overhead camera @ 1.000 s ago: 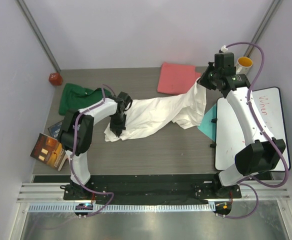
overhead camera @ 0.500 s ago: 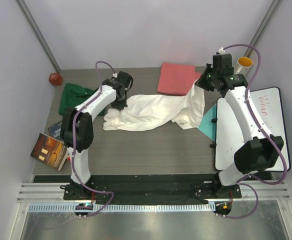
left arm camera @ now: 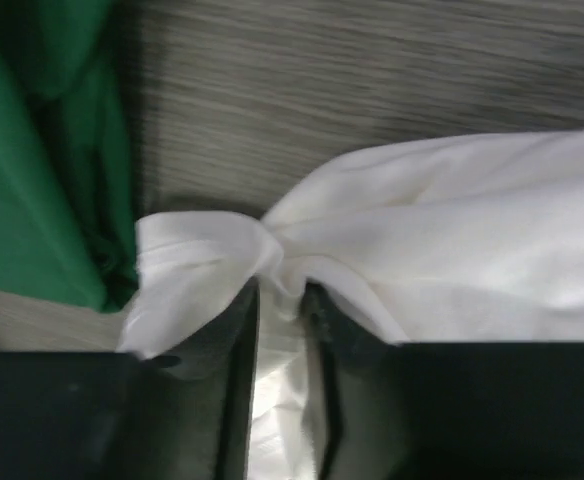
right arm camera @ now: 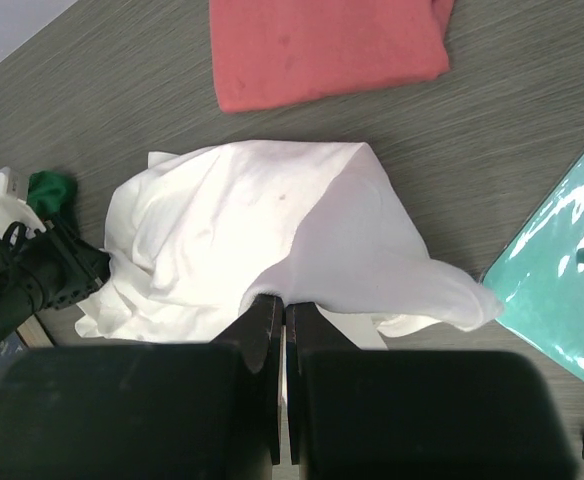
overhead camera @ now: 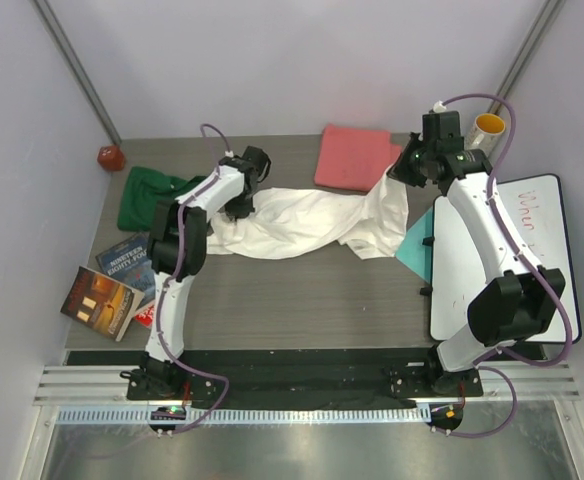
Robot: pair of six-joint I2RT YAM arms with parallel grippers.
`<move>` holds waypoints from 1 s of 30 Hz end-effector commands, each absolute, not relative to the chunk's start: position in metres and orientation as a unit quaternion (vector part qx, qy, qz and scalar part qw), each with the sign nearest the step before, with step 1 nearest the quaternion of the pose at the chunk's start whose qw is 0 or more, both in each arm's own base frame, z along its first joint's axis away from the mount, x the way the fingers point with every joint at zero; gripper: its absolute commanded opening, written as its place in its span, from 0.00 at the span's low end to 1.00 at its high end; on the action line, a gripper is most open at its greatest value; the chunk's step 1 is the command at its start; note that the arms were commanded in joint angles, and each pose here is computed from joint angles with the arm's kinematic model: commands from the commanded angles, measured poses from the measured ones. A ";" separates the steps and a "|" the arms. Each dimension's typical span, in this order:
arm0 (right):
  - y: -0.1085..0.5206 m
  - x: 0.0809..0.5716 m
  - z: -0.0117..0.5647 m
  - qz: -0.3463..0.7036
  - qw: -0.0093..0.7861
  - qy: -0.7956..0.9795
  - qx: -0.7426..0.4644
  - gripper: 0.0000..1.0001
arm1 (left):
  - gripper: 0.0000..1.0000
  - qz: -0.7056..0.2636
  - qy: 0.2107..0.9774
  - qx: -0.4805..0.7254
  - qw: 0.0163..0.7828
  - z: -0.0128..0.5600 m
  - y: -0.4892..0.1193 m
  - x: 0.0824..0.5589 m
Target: Fold and stack the t-shirts
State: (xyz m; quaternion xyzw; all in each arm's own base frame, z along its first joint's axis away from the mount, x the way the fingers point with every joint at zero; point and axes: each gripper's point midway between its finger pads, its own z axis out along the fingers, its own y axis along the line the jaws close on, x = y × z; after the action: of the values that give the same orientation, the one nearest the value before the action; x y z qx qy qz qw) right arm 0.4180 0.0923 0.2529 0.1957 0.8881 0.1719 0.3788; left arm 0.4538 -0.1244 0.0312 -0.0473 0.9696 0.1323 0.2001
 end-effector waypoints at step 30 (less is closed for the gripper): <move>0.073 0.433 0.224 0.149 0.383 0.885 0.218 0.01 | 0.59 0.022 0.969 -0.051 0.242 0.103 -0.112 0.382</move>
State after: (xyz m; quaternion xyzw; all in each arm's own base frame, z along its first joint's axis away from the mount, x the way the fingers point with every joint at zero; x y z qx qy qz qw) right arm 0.4165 0.0804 0.2132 0.2133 0.8977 0.1527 0.3540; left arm 0.3914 -0.0967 0.1046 -0.0710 0.9650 0.0631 0.2446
